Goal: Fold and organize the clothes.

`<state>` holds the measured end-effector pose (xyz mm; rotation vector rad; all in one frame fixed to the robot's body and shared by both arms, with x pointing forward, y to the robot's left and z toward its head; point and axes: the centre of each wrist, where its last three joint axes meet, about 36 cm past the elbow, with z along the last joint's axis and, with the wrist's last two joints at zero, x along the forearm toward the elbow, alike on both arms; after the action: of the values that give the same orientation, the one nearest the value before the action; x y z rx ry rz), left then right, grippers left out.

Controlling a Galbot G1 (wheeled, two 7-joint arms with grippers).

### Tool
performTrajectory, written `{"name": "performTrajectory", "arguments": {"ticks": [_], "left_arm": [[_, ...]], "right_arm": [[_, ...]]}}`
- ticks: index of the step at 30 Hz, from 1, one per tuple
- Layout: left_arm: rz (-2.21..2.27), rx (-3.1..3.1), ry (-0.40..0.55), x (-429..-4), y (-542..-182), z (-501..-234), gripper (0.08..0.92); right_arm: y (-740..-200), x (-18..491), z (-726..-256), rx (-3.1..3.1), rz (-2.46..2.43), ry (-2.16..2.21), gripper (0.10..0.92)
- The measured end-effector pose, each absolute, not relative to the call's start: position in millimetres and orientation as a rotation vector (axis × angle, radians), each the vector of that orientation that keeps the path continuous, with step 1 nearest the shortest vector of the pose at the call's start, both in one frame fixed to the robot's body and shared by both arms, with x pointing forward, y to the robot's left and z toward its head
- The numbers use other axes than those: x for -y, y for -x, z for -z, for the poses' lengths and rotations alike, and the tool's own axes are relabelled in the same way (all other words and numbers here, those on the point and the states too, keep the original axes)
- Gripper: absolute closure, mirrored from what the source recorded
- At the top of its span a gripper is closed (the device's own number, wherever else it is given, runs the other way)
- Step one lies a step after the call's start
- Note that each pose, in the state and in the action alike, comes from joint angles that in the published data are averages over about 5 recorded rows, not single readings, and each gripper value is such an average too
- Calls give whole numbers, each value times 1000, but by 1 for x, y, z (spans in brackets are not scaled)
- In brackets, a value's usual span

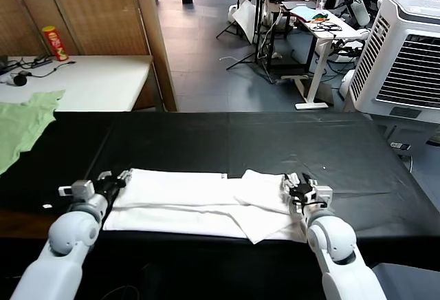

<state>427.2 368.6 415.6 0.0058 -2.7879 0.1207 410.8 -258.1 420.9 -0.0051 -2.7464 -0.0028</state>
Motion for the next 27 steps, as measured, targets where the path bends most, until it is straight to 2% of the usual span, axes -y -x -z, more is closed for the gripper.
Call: {"name": "performTrajectory", "arguments": {"ticks": [2, 5, 18, 27], "left_arm": [[-142, 2788, -12, -371, -425, -417, 248], [-161, 2789, -18, -373, -419, -418, 207], [-207, 2749, -20, -355, -361, -402, 201], [-222, 2717, -29, -346, -339, -390, 201]], "right_arm": [[-406, 260, -425, 2756, 6, 4, 229], [-398, 262, -431, 2768, 12, 1, 225], [-374, 266, -450, 2802, 29, -32, 224], [-373, 263, -452, 2810, 31, -49, 224]]}}
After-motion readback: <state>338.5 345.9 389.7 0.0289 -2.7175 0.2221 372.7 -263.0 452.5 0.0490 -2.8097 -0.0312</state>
